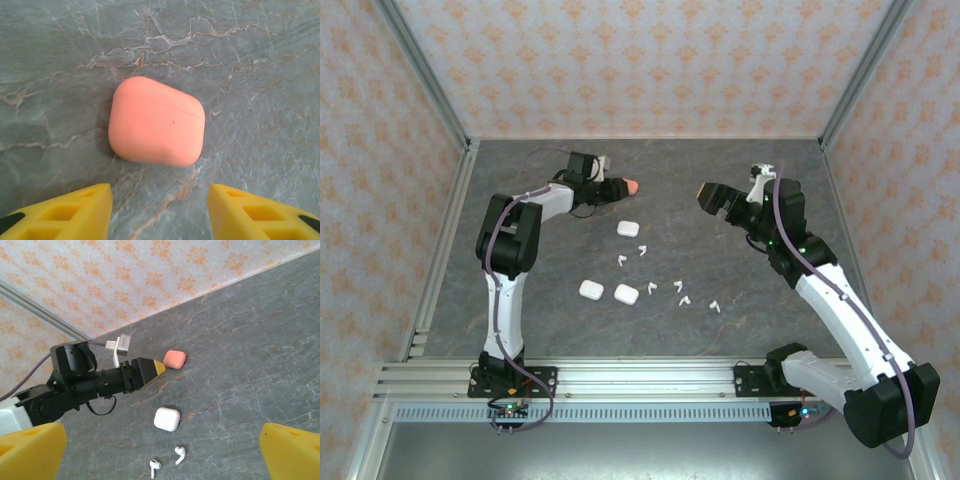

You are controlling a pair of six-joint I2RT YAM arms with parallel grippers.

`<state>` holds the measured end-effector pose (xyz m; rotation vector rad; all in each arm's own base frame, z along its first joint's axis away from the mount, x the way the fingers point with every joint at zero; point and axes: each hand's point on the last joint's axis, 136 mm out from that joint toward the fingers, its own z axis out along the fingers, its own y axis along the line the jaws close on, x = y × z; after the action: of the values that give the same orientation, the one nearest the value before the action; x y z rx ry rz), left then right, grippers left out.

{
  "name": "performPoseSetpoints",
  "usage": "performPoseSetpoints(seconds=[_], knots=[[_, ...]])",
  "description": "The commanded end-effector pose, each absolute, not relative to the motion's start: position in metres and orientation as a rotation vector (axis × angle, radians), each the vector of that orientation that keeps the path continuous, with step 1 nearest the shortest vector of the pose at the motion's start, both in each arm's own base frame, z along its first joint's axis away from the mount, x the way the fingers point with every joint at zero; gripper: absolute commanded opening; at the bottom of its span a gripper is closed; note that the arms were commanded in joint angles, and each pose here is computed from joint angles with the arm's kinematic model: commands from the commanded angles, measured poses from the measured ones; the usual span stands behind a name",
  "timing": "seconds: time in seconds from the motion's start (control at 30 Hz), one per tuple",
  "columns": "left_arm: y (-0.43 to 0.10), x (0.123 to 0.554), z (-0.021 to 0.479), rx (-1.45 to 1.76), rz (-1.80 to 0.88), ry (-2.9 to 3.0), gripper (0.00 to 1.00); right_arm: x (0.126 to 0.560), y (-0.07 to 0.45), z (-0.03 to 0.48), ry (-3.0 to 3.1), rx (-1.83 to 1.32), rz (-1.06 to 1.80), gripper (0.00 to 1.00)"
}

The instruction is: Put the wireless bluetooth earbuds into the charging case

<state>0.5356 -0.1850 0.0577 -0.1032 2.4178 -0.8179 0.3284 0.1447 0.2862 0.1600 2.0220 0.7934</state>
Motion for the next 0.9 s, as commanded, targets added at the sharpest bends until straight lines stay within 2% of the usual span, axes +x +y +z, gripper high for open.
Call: performPoseSetpoints(seconds=[0.0,0.17,0.43,0.6,0.73,0.87], knots=[[-0.179,0.536,0.118,-0.057,-0.777,2.289,0.55,0.332,0.145,0.296,1.952,0.131,0.807,0.99],[-0.172,0.517,0.182,-0.065,-0.798,2.129,0.56,0.334,0.131,0.275,2.012,0.173,0.69,0.99],[-0.141,0.453,0.252,-0.105,-0.725,1.936,0.6,0.324,0.139,0.235,2.195,0.001,0.608,0.99],[-0.123,0.414,0.274,-0.149,-0.705,1.843,0.69,0.322,0.158,0.207,2.335,-0.144,0.525,0.99],[-0.109,0.393,0.279,-0.216,-0.69,1.799,0.78,0.324,0.192,0.182,2.441,-0.349,0.429,0.97],[-0.102,0.378,0.285,-0.253,-0.697,1.77,0.83,0.333,0.232,0.168,2.484,-0.515,0.407,0.94]])
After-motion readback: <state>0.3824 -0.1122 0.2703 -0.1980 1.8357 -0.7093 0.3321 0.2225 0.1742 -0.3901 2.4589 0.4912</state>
